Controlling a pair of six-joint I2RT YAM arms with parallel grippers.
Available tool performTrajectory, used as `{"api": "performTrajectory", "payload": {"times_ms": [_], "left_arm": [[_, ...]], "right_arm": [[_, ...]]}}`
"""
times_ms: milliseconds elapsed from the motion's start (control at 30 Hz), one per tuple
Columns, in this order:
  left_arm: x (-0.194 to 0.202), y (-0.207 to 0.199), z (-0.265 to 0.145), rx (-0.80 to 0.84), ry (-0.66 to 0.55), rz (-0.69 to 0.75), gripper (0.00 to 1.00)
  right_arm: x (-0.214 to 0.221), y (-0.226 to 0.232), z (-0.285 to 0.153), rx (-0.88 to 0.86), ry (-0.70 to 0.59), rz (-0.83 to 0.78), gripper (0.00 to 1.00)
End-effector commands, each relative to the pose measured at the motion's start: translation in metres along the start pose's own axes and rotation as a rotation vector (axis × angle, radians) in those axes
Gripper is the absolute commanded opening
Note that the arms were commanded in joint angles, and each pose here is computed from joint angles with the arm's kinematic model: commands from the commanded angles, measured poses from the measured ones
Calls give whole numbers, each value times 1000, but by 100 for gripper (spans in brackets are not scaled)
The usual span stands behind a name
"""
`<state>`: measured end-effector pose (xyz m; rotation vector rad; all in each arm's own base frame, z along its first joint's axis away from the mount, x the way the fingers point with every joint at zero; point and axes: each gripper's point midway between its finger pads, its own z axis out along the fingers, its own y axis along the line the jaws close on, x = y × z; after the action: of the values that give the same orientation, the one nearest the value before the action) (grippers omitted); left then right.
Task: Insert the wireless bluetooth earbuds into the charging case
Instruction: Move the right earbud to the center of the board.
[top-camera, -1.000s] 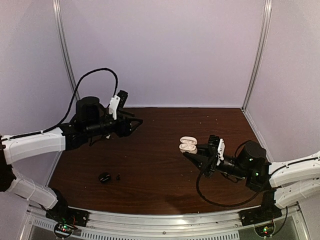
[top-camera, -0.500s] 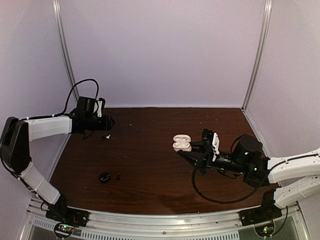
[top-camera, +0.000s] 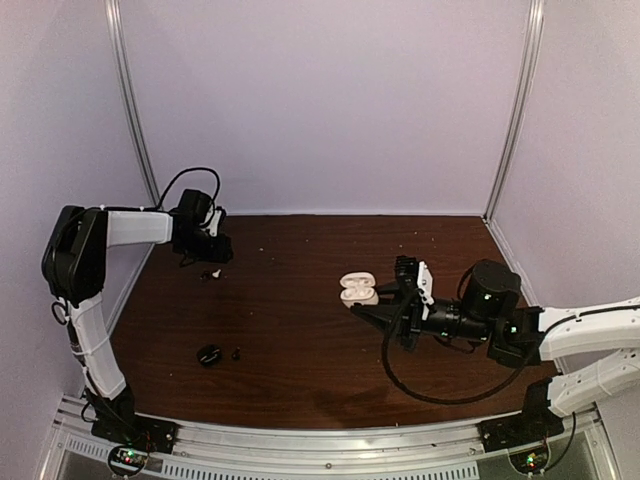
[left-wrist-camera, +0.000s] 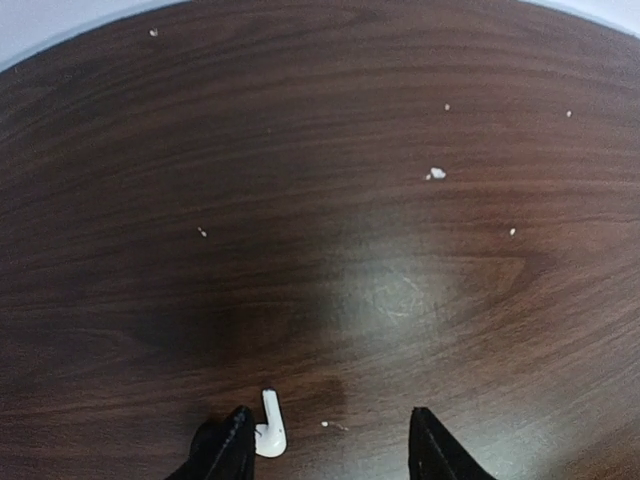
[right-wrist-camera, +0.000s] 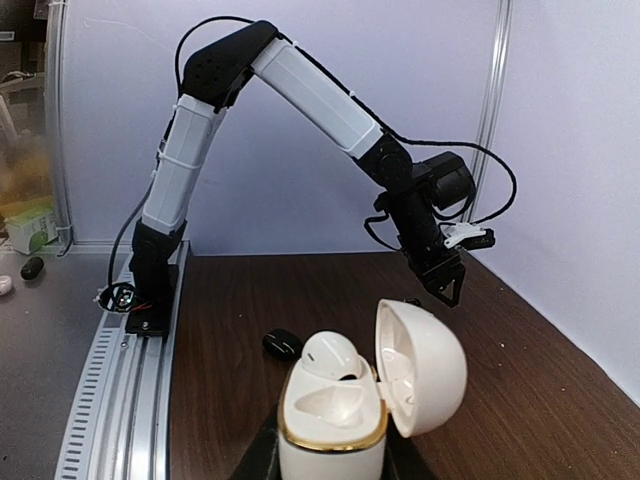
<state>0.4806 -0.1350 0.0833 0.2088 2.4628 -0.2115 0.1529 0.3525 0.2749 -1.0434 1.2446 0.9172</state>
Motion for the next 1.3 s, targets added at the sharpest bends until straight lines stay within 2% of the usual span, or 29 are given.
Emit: {"api": "performTrajectory", "payload": {"times_ms": [0, 367, 667, 1267], "left_arm": [[2, 3, 6, -12, 31, 30, 53], [25, 17, 25, -74, 102, 42, 48], [21, 27, 34, -97, 103, 36, 46], [49, 30, 48, -94, 172, 27, 30]], "right_arm": [[-13, 6, 1, -62, -1, -3, 0], [-16, 8, 3, -89, 0, 15, 0], [-17, 8, 2, -95, 1, 26, 0], [-19, 4, 0, -81, -1, 35, 0]]}}
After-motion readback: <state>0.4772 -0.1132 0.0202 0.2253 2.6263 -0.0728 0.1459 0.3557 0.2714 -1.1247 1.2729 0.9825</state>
